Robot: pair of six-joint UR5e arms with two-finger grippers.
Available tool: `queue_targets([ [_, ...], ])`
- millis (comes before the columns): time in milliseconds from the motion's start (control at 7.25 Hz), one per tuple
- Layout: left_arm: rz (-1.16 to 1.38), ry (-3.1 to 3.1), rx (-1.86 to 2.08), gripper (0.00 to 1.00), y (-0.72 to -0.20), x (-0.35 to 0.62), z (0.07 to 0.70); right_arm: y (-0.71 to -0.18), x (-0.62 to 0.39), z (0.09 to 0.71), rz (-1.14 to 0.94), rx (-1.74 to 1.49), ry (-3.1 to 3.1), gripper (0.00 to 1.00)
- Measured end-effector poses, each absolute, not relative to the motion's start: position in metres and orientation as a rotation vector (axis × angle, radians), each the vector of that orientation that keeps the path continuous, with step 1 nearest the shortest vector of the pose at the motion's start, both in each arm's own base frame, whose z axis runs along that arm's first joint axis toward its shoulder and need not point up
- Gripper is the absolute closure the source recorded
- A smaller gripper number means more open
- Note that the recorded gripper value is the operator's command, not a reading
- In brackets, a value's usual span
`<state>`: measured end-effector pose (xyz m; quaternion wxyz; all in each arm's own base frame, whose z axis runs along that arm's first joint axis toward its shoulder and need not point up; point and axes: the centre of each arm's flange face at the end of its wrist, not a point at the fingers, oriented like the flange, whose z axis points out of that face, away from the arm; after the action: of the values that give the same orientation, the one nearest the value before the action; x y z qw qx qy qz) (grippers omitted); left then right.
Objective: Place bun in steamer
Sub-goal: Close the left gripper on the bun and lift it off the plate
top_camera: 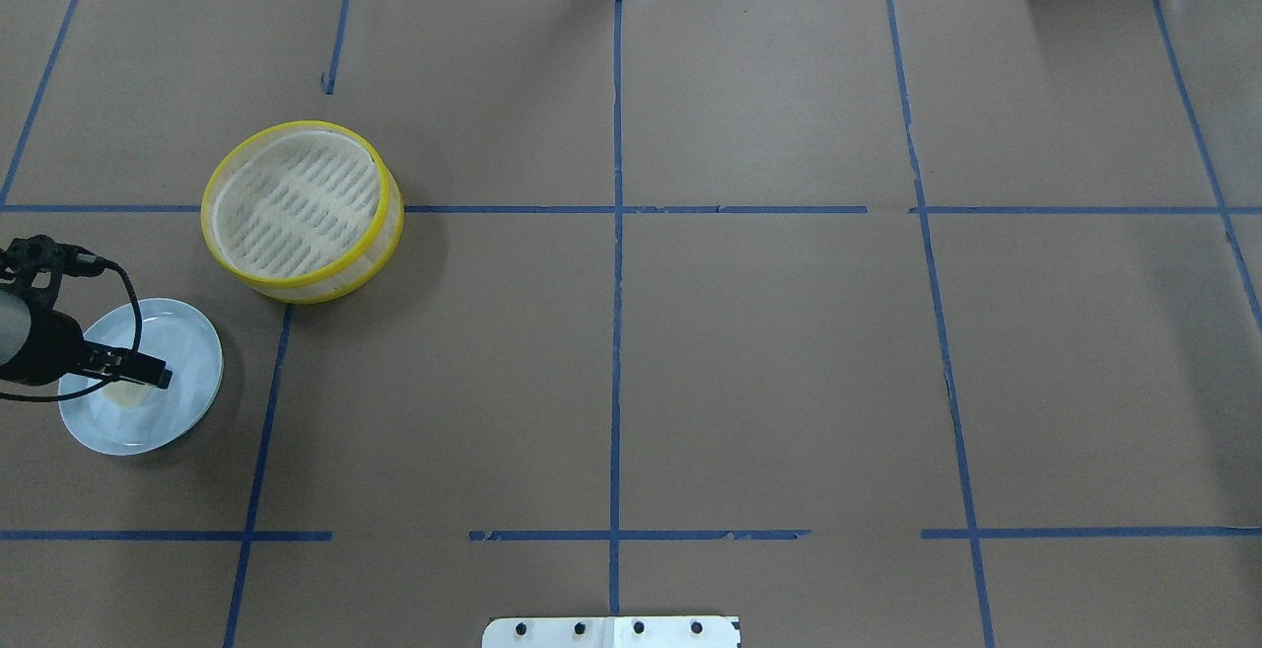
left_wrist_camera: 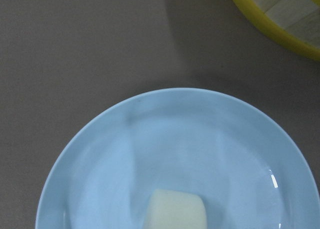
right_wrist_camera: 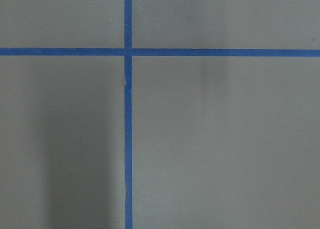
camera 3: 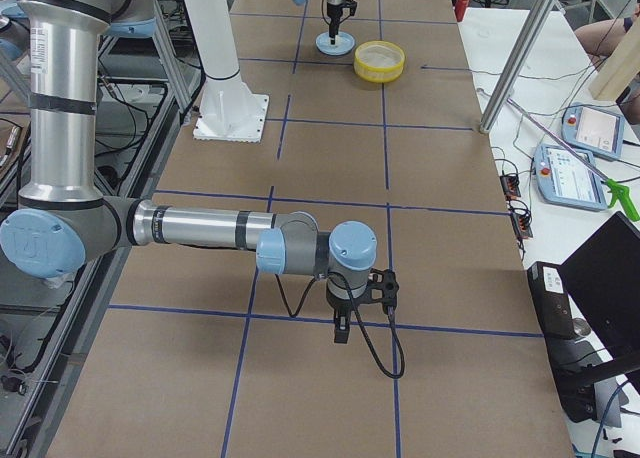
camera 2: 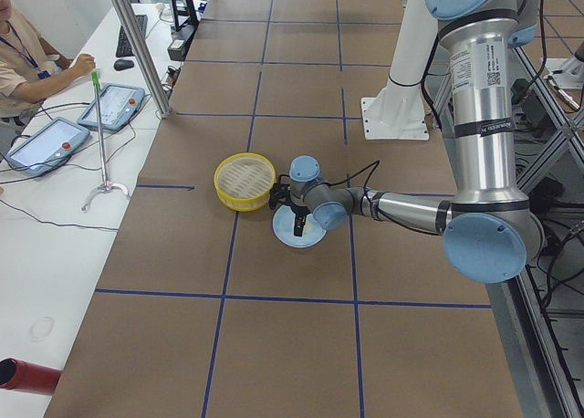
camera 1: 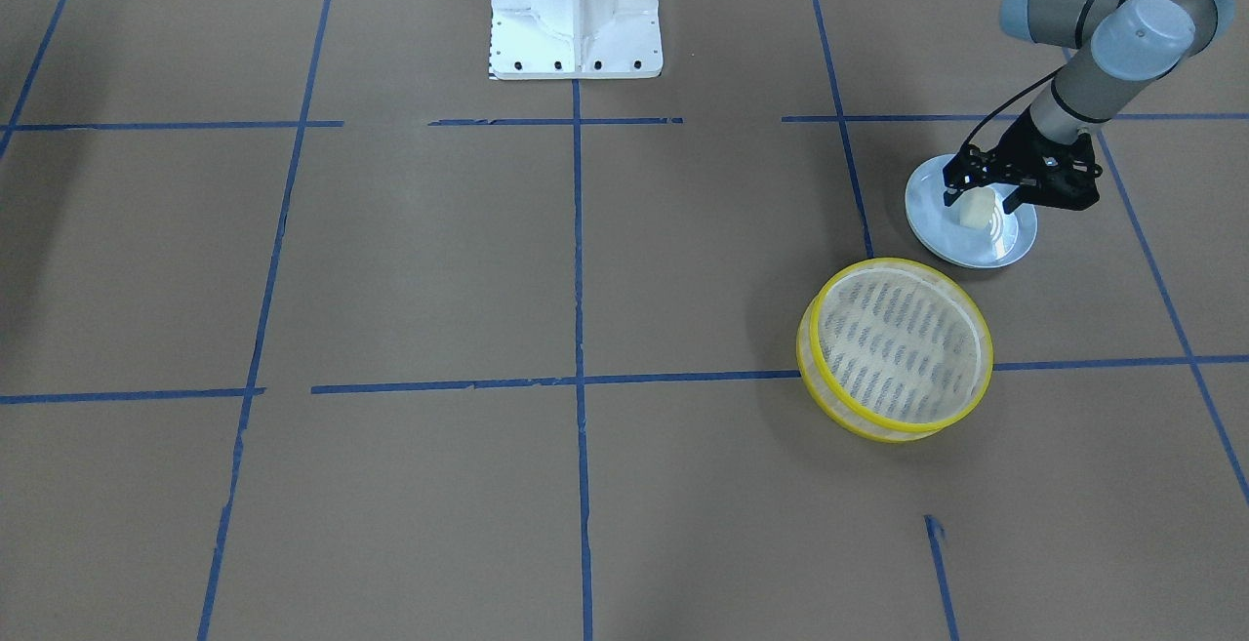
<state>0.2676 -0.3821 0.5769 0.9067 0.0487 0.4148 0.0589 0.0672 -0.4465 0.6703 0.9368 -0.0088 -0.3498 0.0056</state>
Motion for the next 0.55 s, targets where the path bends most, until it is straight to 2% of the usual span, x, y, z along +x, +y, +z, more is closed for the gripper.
queue_targets([
  [138, 0.126, 0.854, 0.099, 0.15, -0.3829, 0.2719, 0.5783, -0.4466, 0.0671, 0.6702, 0.011, -0.018, -0.715, 0.0],
  [552, 0.137, 0.855, 0.094, 0.46, -0.3815, 0.2783, 0.5787, -0.4467, 0.0671, 0.6702, 0.011, -0.018, -0.715, 0.0],
])
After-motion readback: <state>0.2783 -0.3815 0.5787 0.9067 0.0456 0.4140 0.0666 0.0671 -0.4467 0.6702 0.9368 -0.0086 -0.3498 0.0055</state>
